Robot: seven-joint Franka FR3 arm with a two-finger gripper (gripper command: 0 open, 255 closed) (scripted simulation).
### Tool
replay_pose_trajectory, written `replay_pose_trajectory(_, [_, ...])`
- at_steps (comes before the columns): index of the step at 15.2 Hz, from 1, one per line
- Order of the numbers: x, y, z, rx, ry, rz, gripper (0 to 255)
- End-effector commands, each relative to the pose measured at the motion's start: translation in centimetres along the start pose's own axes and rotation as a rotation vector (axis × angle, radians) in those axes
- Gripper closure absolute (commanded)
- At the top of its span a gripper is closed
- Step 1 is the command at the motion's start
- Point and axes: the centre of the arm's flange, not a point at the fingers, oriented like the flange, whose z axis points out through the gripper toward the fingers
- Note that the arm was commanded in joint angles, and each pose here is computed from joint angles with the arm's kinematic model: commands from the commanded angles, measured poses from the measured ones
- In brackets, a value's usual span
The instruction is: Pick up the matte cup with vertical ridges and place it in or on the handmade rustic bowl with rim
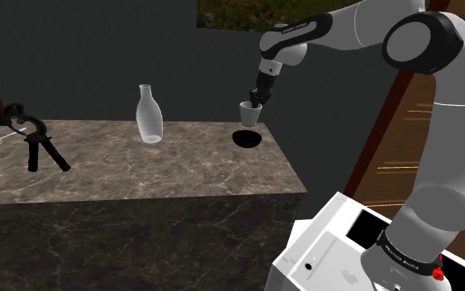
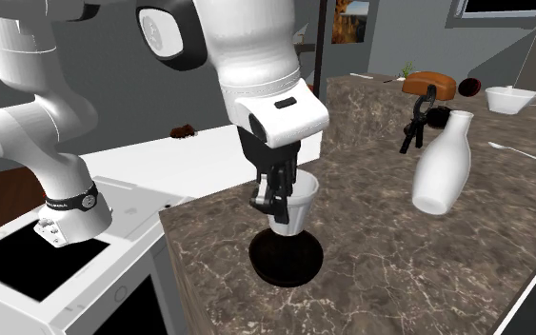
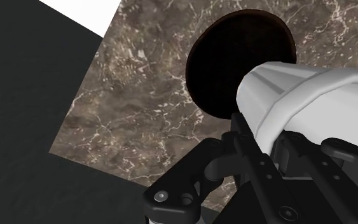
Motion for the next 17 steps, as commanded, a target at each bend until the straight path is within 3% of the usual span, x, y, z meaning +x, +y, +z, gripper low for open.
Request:
replay_pose_trajectory(1, [-0.1,0.2,1.0,0.0,0.001,0.0,255])
replay_pose_trajectory(10, [-0.6,1.1,5.8,0.0,0.001,0.0,255])
replay_pose_trajectory(17, [-0.6,1.1,5.8,0.0,0.001,0.0,255])
